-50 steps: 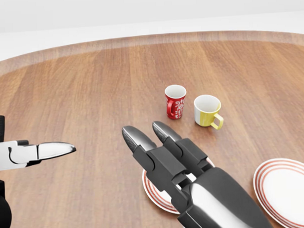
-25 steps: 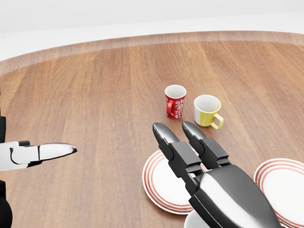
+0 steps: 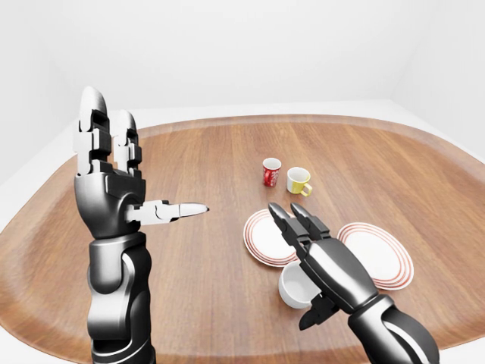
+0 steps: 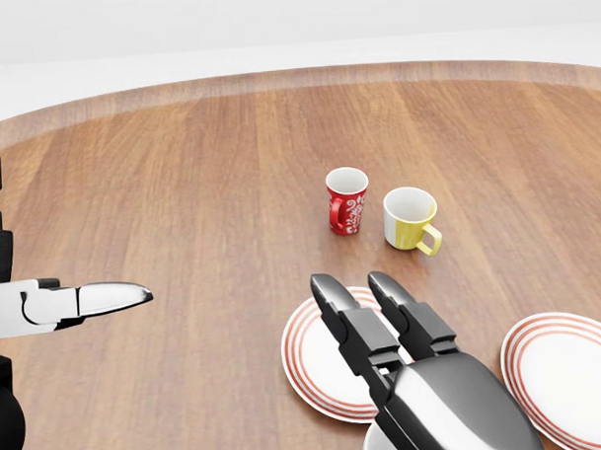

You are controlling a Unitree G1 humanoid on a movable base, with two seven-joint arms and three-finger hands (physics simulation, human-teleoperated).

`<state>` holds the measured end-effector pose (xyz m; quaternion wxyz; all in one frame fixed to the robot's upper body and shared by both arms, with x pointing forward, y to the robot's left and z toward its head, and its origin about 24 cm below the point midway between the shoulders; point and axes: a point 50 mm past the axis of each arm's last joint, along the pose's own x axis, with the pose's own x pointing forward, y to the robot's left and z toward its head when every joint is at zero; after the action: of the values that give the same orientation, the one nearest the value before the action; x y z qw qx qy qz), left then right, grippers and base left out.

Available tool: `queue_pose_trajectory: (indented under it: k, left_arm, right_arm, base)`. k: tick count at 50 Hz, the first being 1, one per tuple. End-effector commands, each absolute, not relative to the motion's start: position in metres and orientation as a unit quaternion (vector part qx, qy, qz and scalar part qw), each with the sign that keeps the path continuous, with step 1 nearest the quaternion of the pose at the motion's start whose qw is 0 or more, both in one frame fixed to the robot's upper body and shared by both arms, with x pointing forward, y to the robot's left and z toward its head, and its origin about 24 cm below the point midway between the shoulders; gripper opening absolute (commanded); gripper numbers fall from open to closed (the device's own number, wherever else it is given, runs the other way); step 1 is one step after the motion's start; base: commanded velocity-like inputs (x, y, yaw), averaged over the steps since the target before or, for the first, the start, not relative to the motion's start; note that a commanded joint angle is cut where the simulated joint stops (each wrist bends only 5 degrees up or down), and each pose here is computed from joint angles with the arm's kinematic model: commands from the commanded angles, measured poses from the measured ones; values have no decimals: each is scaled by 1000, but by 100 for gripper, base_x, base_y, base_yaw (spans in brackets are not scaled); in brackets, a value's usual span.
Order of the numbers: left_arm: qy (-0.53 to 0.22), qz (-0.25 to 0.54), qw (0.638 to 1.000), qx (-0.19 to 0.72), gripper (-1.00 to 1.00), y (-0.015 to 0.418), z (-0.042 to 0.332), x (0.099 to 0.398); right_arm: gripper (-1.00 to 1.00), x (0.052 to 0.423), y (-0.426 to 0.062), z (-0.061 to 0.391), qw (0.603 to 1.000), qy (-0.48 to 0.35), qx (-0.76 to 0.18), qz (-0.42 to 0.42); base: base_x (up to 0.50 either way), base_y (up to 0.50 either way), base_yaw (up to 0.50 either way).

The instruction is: Put the white mug on the left plate.

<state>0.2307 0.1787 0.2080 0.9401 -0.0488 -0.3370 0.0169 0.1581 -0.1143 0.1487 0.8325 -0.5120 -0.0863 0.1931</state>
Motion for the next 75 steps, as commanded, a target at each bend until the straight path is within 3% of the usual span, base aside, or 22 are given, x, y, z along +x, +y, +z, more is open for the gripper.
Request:
queue_pose_trajectory:
  k: [1, 28, 41, 75]
  left_arm:
    - [-336, 17, 941, -48, 98, 178, 207, 231]
    - [-335, 16, 941, -48, 99, 178, 207, 230]
    - [-337, 17, 940, -48, 98, 179, 208, 230]
    - [-335, 16, 941, -48, 98, 179, 207, 230]
  right_arm:
    - [100, 161, -117, 141, 831, -65, -517, 192]
    - [100, 172, -122, 114, 837, -5, -502, 215]
    - [100, 179, -128, 102, 866, -5, -461, 194]
    - [100, 179, -147, 75, 862, 68, -467, 184]
  base:
    - [0, 0, 0]
    - [0, 0, 0]
    - [0, 0, 0]
    - [0, 0, 0]
